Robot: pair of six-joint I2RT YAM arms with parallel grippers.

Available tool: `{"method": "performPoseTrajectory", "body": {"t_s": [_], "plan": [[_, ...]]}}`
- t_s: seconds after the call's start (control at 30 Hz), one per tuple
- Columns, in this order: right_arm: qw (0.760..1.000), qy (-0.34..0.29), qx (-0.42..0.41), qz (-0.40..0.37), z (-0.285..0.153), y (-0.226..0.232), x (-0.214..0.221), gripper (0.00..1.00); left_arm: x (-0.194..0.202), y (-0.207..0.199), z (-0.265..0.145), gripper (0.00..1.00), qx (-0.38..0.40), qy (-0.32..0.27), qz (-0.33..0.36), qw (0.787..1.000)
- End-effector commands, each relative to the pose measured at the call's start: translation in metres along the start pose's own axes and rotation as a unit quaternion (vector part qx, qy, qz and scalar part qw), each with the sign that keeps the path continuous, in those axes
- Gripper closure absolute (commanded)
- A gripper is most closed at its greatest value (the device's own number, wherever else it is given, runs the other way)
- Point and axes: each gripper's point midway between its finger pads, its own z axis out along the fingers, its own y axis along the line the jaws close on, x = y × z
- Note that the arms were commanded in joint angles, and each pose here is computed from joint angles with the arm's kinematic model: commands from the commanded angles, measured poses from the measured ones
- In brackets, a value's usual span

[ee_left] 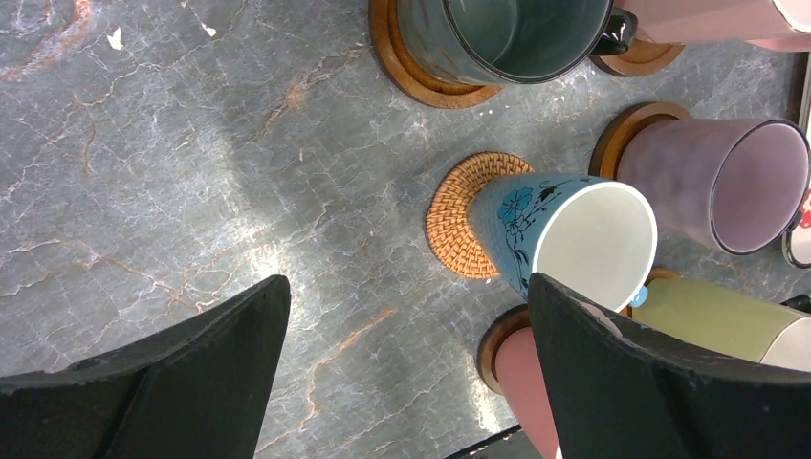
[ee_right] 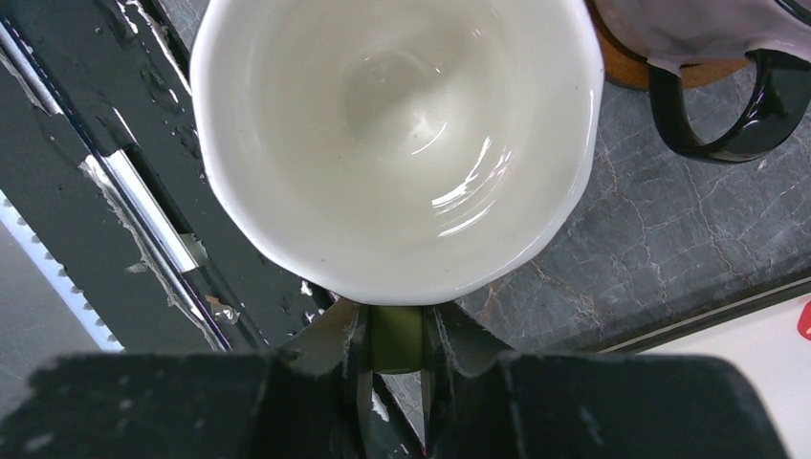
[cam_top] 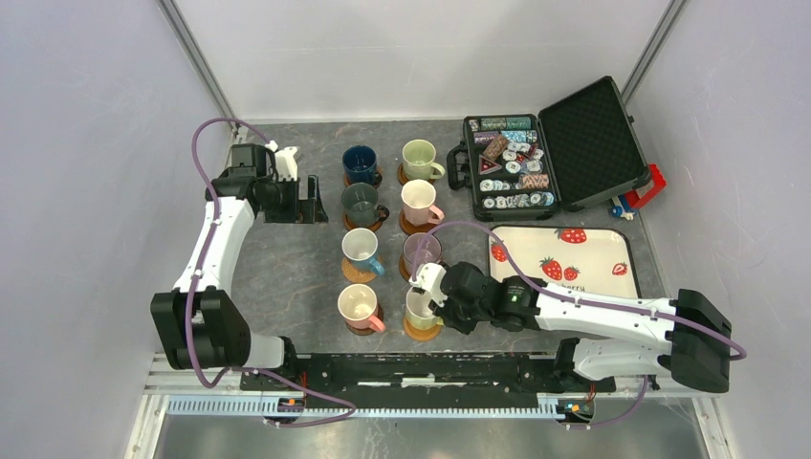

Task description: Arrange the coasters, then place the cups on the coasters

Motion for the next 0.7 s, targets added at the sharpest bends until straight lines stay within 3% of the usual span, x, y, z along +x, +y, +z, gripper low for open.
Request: {"method": "performPoseTrajectory", "body": {"t_s": [0.0,0.67], "plan": [[0.999,-0.052,-0.007,-0.004,-0.0118,0.005,-0.0272,1.0,-0.0039,0.0,0.0026,0.0,0.002,-0.007,0.005,1.0],[0.998,-0.057,0.004,-0.012,-0.0068,0.0058,-0.0246,0.98,-0.0024,0.0008,0.0052,0.0,0.001,-0.005,-0.003,1.0]]}}
